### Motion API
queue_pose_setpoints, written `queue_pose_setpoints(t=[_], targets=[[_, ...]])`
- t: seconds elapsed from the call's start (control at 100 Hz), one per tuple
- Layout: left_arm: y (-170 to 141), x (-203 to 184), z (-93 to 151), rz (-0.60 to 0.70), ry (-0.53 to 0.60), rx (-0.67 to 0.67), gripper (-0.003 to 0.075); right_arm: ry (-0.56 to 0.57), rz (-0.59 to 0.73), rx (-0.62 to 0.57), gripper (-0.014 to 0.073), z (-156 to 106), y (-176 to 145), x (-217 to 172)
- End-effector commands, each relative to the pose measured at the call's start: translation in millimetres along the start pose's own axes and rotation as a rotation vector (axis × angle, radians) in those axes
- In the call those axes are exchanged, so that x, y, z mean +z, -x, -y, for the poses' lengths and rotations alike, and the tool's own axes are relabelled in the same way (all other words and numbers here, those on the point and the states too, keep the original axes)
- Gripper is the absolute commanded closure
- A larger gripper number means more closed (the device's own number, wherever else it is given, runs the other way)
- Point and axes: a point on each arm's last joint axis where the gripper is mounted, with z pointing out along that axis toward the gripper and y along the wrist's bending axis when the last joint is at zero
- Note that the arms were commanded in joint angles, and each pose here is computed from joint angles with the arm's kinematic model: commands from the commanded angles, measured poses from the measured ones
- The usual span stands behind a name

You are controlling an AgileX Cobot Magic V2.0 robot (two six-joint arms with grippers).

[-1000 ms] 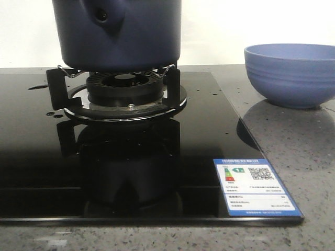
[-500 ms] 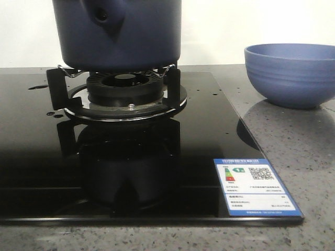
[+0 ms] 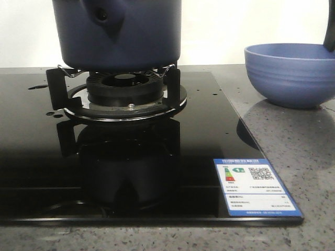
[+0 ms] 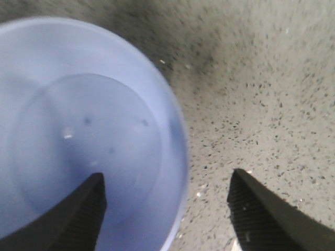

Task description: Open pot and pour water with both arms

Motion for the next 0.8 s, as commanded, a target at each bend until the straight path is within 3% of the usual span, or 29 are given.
queue_pose_setpoints(t=[0.0, 0.25, 0.48, 0.79], targets=[[24, -14, 6, 0.103, 0.012, -0.016, 0.0365, -0.014, 0.051, 0.001, 0.0216, 4, 8, -7], [24, -14, 6, 0.103, 0.012, -0.016, 0.0365, 0.004, 0.0, 0.016, 0.0665, 5, 12, 15], [24, -14, 6, 0.103, 0.012, -0.016, 0.0365, 0.005, 0.031, 0.004, 0.0662, 4, 17, 2], [23, -11, 3, 0.103, 0.032, -0.021, 0.0365, 0.053, 0.103, -0.029, 0.0655, -11, 41, -58]])
